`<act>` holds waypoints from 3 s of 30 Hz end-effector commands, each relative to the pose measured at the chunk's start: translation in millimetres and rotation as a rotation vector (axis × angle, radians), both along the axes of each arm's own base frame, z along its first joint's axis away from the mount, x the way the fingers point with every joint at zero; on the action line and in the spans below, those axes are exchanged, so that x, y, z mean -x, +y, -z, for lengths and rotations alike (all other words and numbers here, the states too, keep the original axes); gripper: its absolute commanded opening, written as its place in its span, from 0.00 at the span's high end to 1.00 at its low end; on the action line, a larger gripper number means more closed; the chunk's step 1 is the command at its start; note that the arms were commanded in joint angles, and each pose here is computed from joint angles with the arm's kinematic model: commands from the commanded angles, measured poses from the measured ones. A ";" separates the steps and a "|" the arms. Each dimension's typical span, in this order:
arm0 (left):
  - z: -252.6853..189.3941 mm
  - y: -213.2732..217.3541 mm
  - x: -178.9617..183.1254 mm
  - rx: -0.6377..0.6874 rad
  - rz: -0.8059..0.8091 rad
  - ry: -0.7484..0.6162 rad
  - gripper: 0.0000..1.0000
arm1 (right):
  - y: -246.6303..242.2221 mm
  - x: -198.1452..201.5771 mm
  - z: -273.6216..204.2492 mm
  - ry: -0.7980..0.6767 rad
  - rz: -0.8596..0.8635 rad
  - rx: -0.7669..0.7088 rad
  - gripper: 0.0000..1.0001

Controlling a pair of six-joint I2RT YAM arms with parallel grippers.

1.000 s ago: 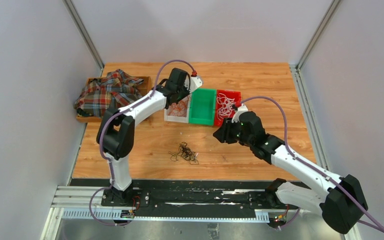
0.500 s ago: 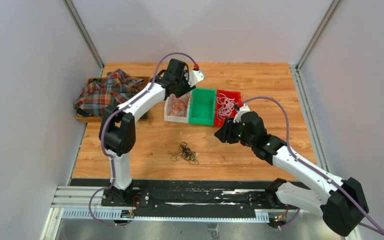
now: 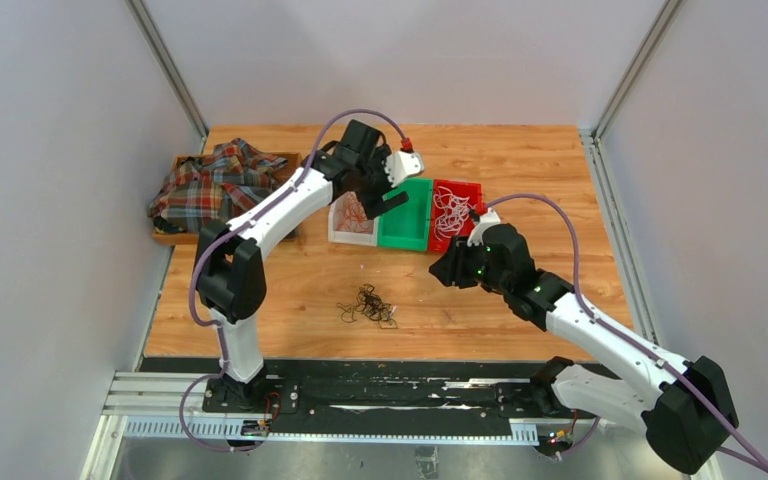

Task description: Untangle the cables

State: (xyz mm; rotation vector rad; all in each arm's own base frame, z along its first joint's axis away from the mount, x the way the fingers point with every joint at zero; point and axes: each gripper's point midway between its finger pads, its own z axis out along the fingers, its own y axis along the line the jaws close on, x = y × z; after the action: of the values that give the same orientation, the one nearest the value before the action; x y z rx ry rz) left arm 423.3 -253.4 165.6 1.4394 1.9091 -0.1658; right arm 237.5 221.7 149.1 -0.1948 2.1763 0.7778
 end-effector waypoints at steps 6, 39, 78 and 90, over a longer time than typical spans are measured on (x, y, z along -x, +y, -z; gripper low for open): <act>24.1 4.5 -37.3 -0.079 -0.089 -0.091 0.28 | -7.3 -1.8 6.0 0.015 0.034 -0.006 0.63; -27.7 66.2 60.0 0.005 -0.117 0.101 0.02 | 64.9 24.9 11.4 0.018 -0.295 0.053 0.60; 63.9 25.6 166.6 0.139 0.007 0.396 0.13 | 80.8 50.1 77.0 0.178 -0.323 0.104 0.99; 85.3 14.8 196.6 0.101 0.119 0.545 0.44 | 66.4 39.9 62.0 0.128 -0.241 0.082 0.76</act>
State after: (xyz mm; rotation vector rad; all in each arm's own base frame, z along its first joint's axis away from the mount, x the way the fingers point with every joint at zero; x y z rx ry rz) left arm 238.6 -239.8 81.3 1.4883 2.2024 -0.7177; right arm 186.7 296.2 77.6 -0.5276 2.3782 0.8890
